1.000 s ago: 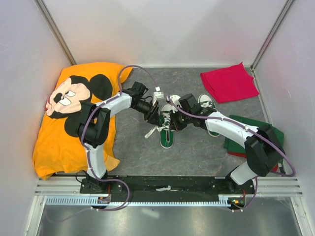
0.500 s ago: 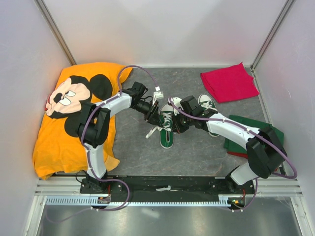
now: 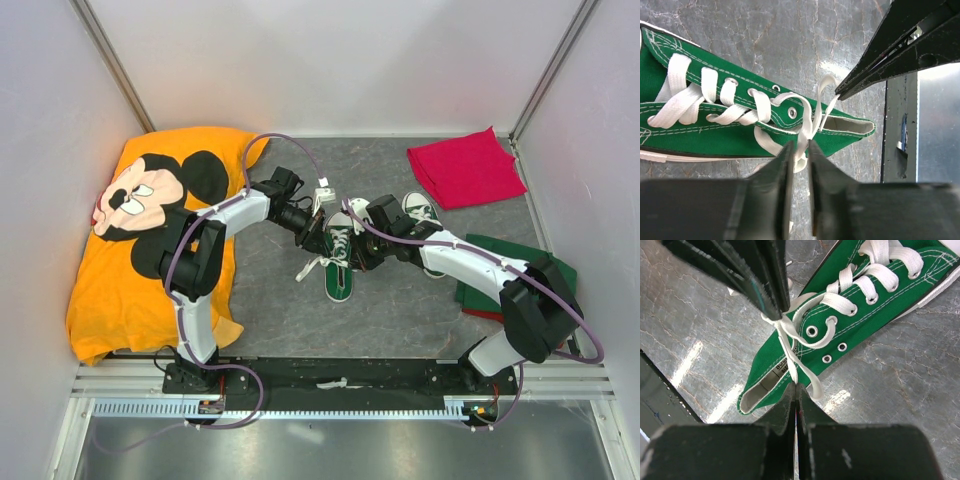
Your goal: Tie the shoes
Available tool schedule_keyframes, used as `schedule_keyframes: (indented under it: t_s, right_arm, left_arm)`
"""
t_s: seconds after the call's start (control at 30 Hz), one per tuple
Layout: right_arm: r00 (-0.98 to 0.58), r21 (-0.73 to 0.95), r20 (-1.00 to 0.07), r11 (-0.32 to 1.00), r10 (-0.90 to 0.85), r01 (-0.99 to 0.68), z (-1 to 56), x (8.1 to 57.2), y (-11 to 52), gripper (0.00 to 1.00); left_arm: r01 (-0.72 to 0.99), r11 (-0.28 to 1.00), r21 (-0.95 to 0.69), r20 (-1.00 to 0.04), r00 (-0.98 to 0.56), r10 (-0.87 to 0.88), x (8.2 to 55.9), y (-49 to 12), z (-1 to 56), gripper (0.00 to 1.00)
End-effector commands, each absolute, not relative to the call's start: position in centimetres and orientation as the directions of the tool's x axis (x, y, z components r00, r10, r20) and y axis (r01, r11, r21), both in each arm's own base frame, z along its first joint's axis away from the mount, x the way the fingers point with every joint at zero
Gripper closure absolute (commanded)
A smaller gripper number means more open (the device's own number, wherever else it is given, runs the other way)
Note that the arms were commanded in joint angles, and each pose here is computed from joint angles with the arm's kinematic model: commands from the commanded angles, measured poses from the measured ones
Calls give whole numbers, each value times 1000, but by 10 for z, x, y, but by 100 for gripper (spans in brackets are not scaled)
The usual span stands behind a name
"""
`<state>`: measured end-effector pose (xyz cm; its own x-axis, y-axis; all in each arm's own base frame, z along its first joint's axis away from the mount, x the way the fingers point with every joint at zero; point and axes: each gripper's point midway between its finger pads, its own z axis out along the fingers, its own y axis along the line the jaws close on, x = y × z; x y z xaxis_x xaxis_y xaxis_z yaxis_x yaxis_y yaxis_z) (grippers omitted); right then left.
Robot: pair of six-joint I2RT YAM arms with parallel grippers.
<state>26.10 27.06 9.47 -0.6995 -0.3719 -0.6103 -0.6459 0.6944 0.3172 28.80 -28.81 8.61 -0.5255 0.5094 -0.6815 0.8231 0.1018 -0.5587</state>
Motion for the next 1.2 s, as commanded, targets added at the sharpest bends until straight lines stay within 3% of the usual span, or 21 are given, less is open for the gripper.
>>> schedule_keyframes:
  t_s: [0.0,0.1,0.8,1.03,1.17]
  right_arm:
    - [-688,317,-626,686,-368,-655,100,260,270,100]
    - [-686,321,-628,680,-369,-659,101,260,272,100]
    - [-697,336,-640,699,-323,-631,102,279,284,100]
    - [-680,317,-643,686,-352,-655,104,265,273,100]
    - [-688,318,-633,691,-355,-649,101,263,272,100]
  left_arm:
    - [852,75,-518,-728,-485,484,294,-295,104,90]
    - [849,57,-526,-737,-488,467,290,-296,114,98]
    - [821,82,-566,-736,-547,399,292,-298,134,99]
    - [872,131,-472,-756,-477,448,297,-290,118,67]
    - [881,126,-456,-753,-458,473,295,-293,109,61]
